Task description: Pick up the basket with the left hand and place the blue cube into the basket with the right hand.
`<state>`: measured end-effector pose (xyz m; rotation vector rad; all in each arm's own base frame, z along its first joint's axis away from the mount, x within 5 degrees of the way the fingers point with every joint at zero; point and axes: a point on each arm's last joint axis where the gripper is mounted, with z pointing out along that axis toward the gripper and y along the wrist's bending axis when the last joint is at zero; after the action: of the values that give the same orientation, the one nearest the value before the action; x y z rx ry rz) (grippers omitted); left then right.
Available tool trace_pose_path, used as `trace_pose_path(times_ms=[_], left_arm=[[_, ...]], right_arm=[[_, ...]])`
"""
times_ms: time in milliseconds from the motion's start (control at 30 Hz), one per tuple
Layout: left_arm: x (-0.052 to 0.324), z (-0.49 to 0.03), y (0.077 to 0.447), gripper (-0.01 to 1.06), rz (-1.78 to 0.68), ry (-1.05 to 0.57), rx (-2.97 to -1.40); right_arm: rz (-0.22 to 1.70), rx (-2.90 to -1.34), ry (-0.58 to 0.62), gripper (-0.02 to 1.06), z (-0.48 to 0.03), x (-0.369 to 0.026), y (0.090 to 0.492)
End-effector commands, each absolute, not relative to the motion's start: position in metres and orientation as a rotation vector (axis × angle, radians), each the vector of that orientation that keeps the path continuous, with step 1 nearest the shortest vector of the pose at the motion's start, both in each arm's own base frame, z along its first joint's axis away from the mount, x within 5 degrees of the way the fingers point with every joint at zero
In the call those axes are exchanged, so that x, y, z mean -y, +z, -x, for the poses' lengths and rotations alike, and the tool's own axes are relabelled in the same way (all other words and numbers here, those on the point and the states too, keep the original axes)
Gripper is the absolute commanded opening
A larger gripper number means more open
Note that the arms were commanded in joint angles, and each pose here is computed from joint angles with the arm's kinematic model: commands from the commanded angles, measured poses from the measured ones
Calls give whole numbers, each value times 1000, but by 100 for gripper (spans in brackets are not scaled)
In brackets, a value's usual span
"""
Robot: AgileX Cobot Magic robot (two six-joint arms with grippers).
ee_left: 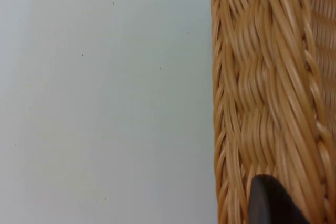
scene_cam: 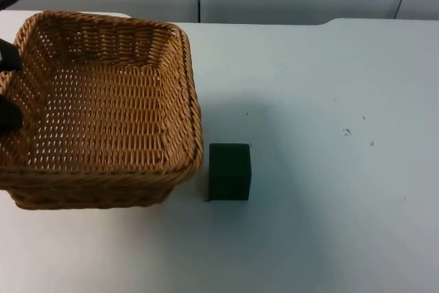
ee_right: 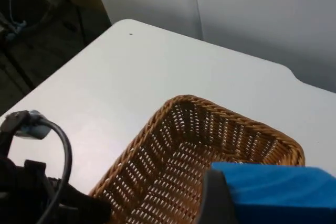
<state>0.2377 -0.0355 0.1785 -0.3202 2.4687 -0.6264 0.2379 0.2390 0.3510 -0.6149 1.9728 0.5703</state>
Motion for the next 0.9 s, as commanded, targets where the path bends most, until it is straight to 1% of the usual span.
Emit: trace_pose_path(times_ms=[0,133,167,267,300,433,467,600,867], left_arm=[[37,-237,183,0,335,-664,-2449],[37,-237,183,0,335,-664,-2449],[37,-237,183,0,335,-664,-2449],[37,-237,183,0,335,-664,-2449],[37,-237,183,0,335,-664,-2449],[37,-237,183,0,335,-664,-2449],[37,-237,183,0,335,-664,-2449],[37,-237,183,0,335,-664,-2449],[37,-237,183,0,335,-664,-2449]], right_arm=[[625,-1940,595,0,-239,-247,351],[658,-1963,599,0,-248,-267,326],[658,-1963,599,0,-248,-267,326],[668,-2028,582,0,-263,-283,301],[668,-2028,582,0,-263,-283,301],[712,-2056,562,0,-280,-310,282],[712,-2056,562,0,-280,-310,282],[753,-2093,539,0,-290,-331,268],[776,-2140,513,0,-304,-349,241]])
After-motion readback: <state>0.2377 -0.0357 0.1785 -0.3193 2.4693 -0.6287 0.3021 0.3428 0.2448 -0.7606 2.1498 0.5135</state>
